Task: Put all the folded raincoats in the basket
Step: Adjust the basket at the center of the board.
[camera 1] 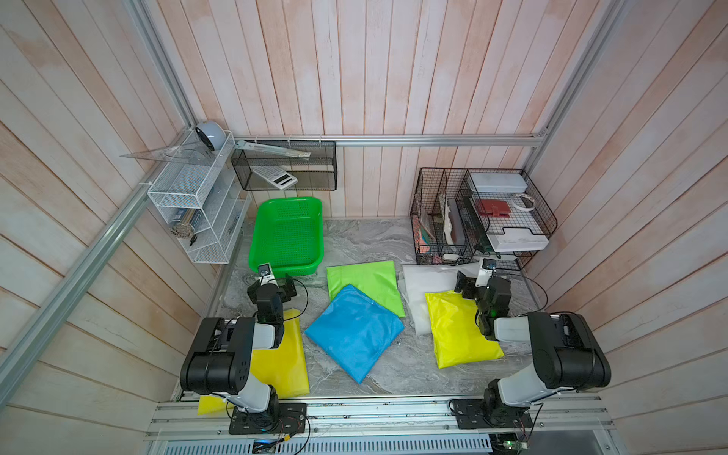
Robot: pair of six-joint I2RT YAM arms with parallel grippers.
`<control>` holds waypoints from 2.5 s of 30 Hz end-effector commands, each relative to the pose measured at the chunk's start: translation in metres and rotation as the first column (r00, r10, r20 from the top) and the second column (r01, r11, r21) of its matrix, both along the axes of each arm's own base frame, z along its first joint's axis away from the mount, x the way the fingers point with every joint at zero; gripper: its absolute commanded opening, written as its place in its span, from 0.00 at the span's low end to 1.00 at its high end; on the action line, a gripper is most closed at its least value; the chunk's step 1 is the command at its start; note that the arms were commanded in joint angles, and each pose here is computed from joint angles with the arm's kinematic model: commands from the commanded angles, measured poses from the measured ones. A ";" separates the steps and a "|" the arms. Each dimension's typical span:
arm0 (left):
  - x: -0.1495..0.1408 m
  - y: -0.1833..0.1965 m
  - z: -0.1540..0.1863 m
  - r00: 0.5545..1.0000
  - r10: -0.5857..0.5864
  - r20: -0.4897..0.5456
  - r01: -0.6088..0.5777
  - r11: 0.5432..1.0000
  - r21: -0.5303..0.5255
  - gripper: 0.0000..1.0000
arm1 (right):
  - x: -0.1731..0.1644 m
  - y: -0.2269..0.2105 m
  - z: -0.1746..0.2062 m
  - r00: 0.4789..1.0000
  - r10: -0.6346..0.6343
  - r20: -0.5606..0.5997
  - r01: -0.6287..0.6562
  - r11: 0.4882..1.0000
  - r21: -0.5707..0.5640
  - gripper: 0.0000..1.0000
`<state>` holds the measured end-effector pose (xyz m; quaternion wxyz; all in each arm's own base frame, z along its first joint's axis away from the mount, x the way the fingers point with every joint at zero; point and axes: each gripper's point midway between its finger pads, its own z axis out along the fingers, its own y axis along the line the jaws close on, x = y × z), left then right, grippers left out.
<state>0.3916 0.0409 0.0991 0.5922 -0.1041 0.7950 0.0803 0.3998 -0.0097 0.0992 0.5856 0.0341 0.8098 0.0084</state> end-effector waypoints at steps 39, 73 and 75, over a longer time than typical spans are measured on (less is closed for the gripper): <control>-0.028 0.014 0.056 0.976 0.143 0.165 -0.148 0.989 0.015 1.00 | -0.002 -0.002 -0.007 1.000 -0.003 -0.017 0.002 1.000 -0.002 0.98; -0.001 -0.032 0.059 0.834 0.181 -0.521 -0.547 0.387 -0.742 1.00 | -0.184 0.098 0.089 0.879 0.332 -0.343 -0.070 0.801 0.594 0.82; 0.013 -0.033 0.055 0.830 0.172 -0.530 -0.553 0.376 -0.743 0.96 | -0.191 0.096 0.084 0.874 0.329 -0.357 -0.070 0.813 0.578 0.80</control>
